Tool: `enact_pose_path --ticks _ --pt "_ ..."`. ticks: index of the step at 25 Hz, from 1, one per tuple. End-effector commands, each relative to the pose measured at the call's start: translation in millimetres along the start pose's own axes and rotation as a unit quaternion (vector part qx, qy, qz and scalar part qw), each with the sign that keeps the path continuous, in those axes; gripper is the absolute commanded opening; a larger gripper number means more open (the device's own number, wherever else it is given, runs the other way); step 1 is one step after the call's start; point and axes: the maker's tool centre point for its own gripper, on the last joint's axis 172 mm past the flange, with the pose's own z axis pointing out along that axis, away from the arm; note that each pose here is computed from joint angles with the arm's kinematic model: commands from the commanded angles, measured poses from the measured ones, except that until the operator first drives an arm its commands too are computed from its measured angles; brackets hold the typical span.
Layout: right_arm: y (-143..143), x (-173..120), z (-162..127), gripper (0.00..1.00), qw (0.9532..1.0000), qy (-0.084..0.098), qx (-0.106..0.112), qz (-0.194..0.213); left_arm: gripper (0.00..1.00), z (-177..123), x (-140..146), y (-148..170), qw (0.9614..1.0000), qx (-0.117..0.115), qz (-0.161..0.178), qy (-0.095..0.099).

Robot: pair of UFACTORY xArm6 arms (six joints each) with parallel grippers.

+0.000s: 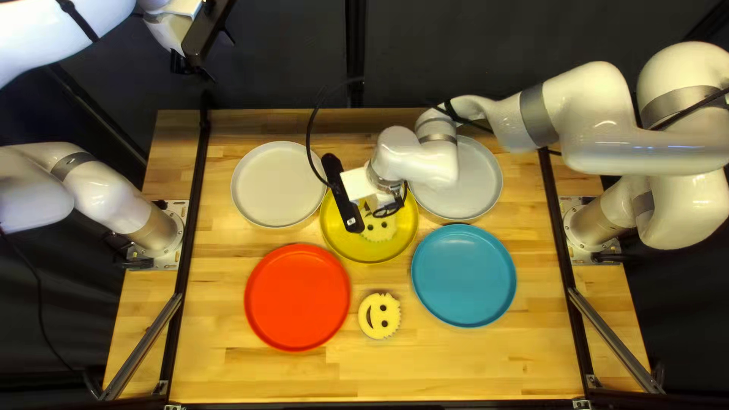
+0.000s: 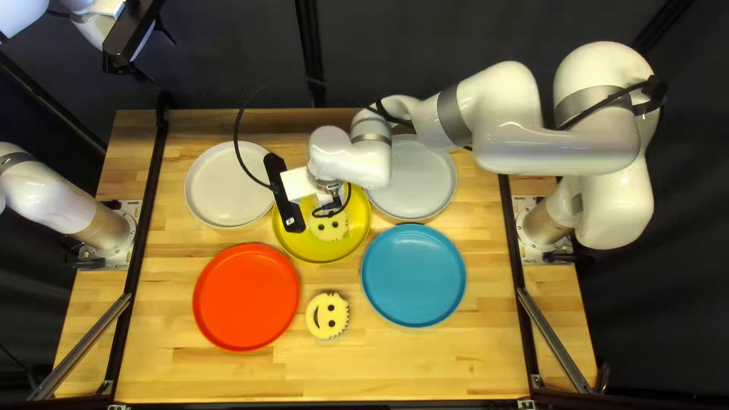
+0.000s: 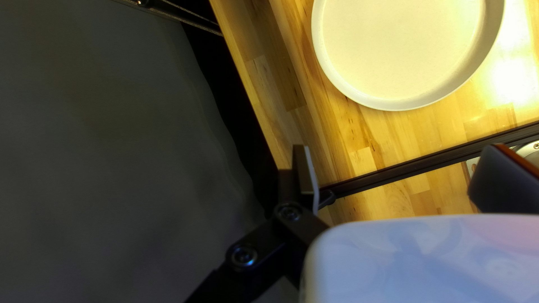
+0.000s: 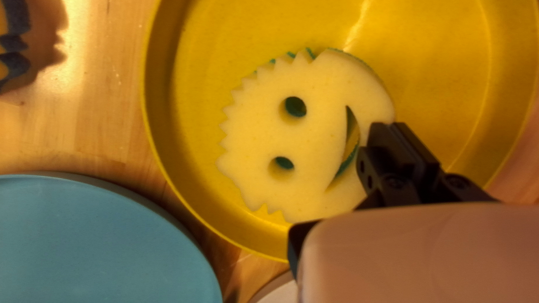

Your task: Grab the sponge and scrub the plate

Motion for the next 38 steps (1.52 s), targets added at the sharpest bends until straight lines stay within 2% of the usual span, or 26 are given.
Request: enact_pose_path --ticks 1,12,16,23,30,34,38 --pt "15.8 -7.0 2.4 0.0 1.0 0.004 0.005 -0.002 1.0 0.0 0.0 0.0 1.0 0.0 0.0 0.0" --pt "72.7 -36.2 -4.8 0.0 0.9998 0.0 0.009 0.017 1.0 0.0 0.0 0.0 1.0 0.0 0.0 0.0" --pt "77.2 -43.6 -9.7 0.0 0.9998 0.0 0.004 0.02 1.0 0.0 0.0 0.0 1.0 0.0 0.0 0.0" --pt "46.0 -39.4 -6.2 0.0 0.9999 0.008 -0.001 0.007 1.0 0.0 0.0 0.0 1.0 0.0 0.0 0.0" --pt "-4.5 -35.8 -6.9 0.0 0.9998 0.009 -0.006 -0.014 1.0 0.0 0.0 0.0 1.0 0.0 0.0 0.0" --pt "-13.0 -33.3 -9.2 0.0 0.9997 0.009 -0.011 -0.023 1.0 0.0 0.0 0.0 1.0 0.0 0.0 0.0" --pt "2.1 -36.7 -6.7 0.0 0.9996 0.01 -0.01 -0.025 1.0 0.0 0.0 0.0 1.0 0.0 0.0 0.0"
